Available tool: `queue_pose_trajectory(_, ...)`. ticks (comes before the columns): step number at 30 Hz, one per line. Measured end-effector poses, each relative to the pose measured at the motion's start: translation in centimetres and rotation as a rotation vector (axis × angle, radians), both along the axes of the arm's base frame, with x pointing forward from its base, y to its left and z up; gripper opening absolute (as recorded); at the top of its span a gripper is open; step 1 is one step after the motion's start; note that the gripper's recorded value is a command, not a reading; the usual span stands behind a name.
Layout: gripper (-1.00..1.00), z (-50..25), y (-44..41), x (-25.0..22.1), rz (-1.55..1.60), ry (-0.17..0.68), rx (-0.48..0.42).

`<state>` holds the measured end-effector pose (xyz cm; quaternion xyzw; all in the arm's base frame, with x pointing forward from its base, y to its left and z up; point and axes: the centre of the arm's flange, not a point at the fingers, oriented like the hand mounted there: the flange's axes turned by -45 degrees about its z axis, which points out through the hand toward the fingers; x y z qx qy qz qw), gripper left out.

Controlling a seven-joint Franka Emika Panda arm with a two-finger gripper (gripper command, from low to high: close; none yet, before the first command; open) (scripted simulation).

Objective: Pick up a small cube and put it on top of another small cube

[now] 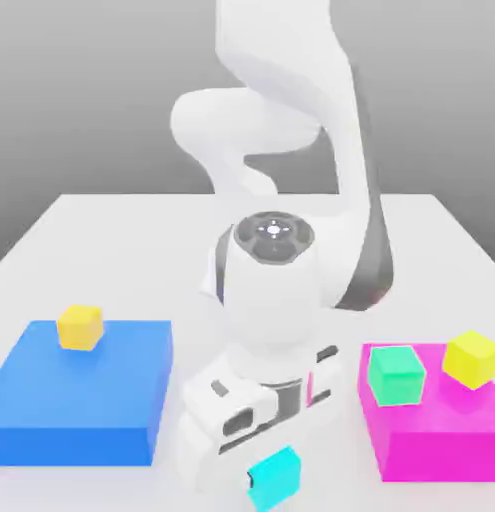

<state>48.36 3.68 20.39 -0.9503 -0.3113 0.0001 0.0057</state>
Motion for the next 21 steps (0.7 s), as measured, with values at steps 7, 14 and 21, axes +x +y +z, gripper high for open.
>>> queue_pose_trajectory(7,-1.0,7.5,9.8,-4.3,0.269,0.01,0.03)
queue_pose_trajectory(14,-1.0,11.3,14.6,-9.3,0.455,-0.003,-0.004)
queue_pose_trajectory(21,1.0,7.6,14.7,-9.5,0.462,-0.004,-0.008)
